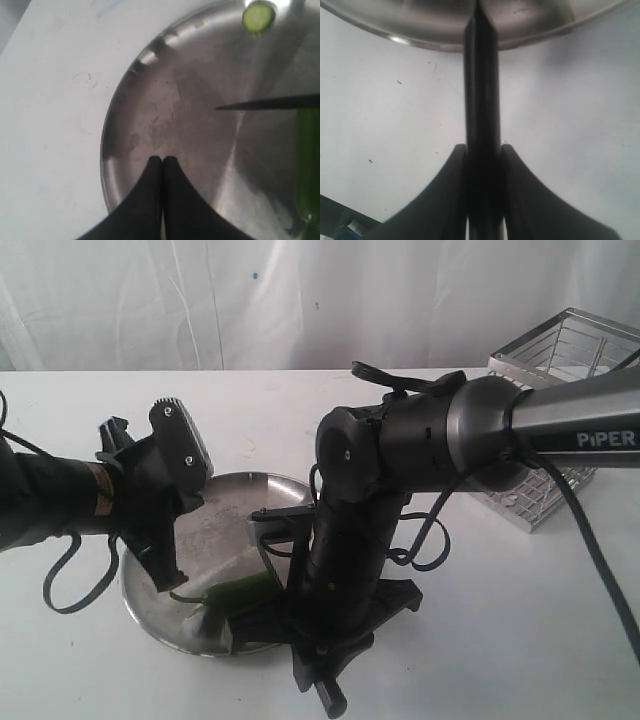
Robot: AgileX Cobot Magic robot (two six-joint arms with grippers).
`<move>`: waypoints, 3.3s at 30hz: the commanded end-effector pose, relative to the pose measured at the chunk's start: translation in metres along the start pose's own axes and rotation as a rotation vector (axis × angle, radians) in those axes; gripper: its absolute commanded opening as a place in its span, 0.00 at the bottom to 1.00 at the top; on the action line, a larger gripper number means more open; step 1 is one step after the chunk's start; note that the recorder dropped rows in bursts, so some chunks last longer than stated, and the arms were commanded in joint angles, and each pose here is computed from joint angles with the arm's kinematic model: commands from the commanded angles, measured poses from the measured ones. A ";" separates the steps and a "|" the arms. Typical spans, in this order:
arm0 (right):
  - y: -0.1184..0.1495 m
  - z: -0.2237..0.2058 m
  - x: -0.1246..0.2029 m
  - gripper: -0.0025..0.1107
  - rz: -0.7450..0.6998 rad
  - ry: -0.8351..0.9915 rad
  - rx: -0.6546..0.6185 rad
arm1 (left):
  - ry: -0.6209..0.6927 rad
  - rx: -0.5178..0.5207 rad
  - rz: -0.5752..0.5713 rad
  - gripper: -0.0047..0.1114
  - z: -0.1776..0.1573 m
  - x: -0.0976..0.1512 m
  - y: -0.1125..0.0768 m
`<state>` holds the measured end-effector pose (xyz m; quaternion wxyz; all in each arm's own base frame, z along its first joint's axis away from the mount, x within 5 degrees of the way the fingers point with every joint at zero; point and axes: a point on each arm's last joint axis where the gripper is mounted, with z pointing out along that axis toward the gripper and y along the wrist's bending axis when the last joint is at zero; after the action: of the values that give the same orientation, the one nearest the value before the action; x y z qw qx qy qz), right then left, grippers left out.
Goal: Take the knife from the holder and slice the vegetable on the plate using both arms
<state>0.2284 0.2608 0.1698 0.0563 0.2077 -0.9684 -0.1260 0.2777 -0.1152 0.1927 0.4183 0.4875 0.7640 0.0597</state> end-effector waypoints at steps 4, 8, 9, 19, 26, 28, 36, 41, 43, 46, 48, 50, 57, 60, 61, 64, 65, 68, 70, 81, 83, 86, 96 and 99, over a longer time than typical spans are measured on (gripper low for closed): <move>0.000 -0.001 0.000 0.02 0.002 0.000 -0.007 | -0.161 0.027 0.074 0.04 -0.002 0.000 -0.016; 0.000 -0.001 0.000 0.02 0.005 -0.001 -0.010 | -0.268 0.032 0.040 0.04 -0.004 -0.002 -0.022; 0.000 -0.001 0.000 0.02 0.005 -0.001 -0.010 | -0.264 0.030 0.013 0.04 -0.004 -0.002 -0.022; 0.003 -0.002 0.000 0.02 0.056 0.000 -0.040 | -0.301 0.061 -0.359 0.04 0.009 0.021 -0.004; 0.003 -0.002 -0.002 0.02 0.071 -0.019 -0.044 | -0.473 0.062 -0.488 0.04 0.005 0.024 0.012; 0.003 0.000 -0.002 0.02 0.074 -0.016 -0.042 | -0.468 0.060 -0.489 0.04 0.005 0.024 0.012; 0.000 0.013 -0.005 0.02 0.085 0.014 -0.027 | -0.459 0.062 -0.486 0.04 0.006 0.025 0.012; 0.000 0.013 -0.006 0.02 0.085 0.000 -0.029 | -0.457 0.063 -0.487 0.04 0.006 0.025 0.012; 0.000 0.013 -0.006 0.02 0.085 0.000 -0.029 | -0.448 0.066 -0.489 0.04 0.008 0.027 0.011; 0.000 0.013 -0.006 0.02 0.085 0.000 -0.029 | -0.439 0.084 -0.600 0.04 0.015 0.031 0.009; 0.000 0.013 -0.006 0.02 0.085 0.000 -0.029 | -0.447 0.110 -0.750 0.04 0.021 0.033 0.009; 0.000 0.013 -0.006 0.02 0.085 0.000 -0.029 | -0.449 0.145 -0.855 0.04 0.028 0.032 0.010; 0.000 0.013 -0.006 0.02 0.085 0.000 -0.029 | -0.476 0.279 -0.882 0.04 0.041 0.024 0.010; 0.000 0.013 -0.007 0.02 0.086 -0.004 -0.032 | -0.451 0.323 -0.871 0.04 0.047 0.025 0.006; 0.000 0.013 -0.007 0.02 0.086 -0.004 -0.032 | -0.439 0.338 -0.871 0.04 0.049 0.027 0.004; 0.000 0.013 -0.007 0.02 0.086 -0.004 -0.032 | -0.420 0.389 -0.898 0.04 0.058 0.030 -0.002; 0.000 0.013 -0.007 0.02 0.086 -0.004 -0.032 | -0.427 0.404 -0.911 0.04 0.061 0.031 -0.003; 0.000 0.013 -0.007 0.02 0.086 -0.004 -0.032 | -0.472 0.459 -0.959 0.04 0.067 0.030 -0.006; 0.000 0.013 -0.007 0.02 0.086 -0.003 -0.031 | -0.471 0.489 -0.989 0.04 0.072 0.031 -0.007; 0.000 0.013 -0.007 0.02 0.086 -0.008 -0.032 | -0.411 0.511 -1.013 0.04 0.087 0.039 -0.014; 0.000 0.013 -0.007 0.02 0.086 -0.008 -0.032 | -0.380 0.513 -1.007 0.04 0.091 0.043 -0.016; 0.000 0.013 -0.007 0.02 0.086 -0.008 -0.032 | -0.344 0.512 -1.003 0.04 0.094 0.047 -0.020; 0.000 0.013 -0.007 0.02 0.086 -0.008 -0.032 | 0.021 0.411 -0.926 0.04 0.103 0.079 -0.029; 0.000 0.013 -0.007 0.02 0.086 -0.008 -0.032 | 0.017 0.415 -0.934 0.04 0.103 0.078 -0.029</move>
<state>0.2319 0.2675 0.1550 0.0623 0.1650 -0.9745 -0.1388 0.3222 -0.1120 0.0889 0.3398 0.1639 0.8554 -0.3549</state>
